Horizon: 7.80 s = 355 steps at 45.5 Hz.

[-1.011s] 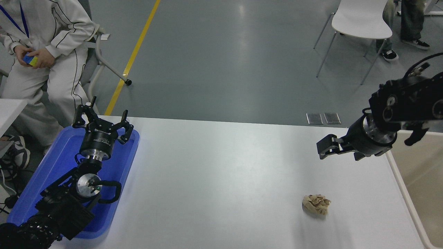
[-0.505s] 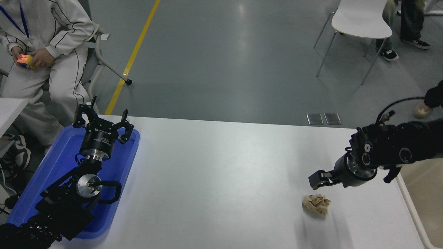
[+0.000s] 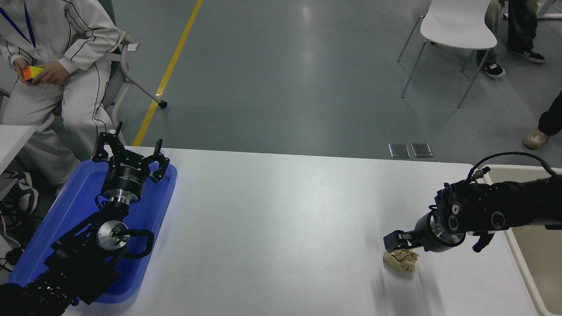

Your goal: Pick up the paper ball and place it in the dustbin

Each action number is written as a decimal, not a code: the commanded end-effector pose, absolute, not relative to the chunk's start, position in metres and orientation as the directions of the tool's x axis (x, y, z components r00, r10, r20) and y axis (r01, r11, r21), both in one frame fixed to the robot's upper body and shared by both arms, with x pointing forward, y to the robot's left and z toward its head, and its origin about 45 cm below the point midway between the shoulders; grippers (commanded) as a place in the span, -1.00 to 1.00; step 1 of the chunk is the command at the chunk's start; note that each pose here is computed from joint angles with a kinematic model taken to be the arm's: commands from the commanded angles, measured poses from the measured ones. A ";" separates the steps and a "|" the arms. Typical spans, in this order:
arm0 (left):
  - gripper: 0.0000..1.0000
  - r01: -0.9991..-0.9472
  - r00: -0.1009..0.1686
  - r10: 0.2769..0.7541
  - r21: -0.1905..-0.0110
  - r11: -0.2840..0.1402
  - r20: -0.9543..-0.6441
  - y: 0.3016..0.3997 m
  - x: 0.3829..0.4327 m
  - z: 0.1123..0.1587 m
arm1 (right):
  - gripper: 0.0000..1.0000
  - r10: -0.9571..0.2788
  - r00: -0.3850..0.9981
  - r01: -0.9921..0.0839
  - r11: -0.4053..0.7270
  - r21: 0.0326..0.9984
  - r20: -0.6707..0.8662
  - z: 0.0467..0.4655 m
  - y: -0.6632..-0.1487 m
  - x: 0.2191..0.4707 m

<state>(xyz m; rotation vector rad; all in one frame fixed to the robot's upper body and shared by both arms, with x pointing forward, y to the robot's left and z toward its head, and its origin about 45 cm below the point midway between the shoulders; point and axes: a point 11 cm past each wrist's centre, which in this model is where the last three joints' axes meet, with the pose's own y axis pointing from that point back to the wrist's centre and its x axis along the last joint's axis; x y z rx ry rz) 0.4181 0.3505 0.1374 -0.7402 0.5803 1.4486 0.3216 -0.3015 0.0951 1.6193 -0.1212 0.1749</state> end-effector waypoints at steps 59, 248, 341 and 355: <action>1.00 -0.995 0.057 0.662 -0.098 -0.025 -0.747 0.3505 0.4181 0.1373 | -0.89 -0.073 0.978 -0.200 -0.050 0.978 0.196 0.056 -0.303 0.307; 1.00 -0.995 0.057 0.662 -0.099 -0.026 -0.747 0.3506 0.4181 0.1374 | -1.00 -0.795 0.528 -0.213 0.217 0.953 0.299 0.180 -0.631 0.253; 1.00 -0.995 0.057 0.662 -0.099 -0.026 -0.747 0.3506 0.4181 0.1374 | 0.96 -0.527 0.055 -0.515 0.713 0.476 0.848 0.105 -0.611 0.282; 1.00 -0.995 0.057 0.662 -0.099 -0.026 -0.747 0.3506 0.4181 0.1374 | 0.97 -0.538 0.056 -0.522 0.702 0.484 0.841 0.104 -0.606 0.286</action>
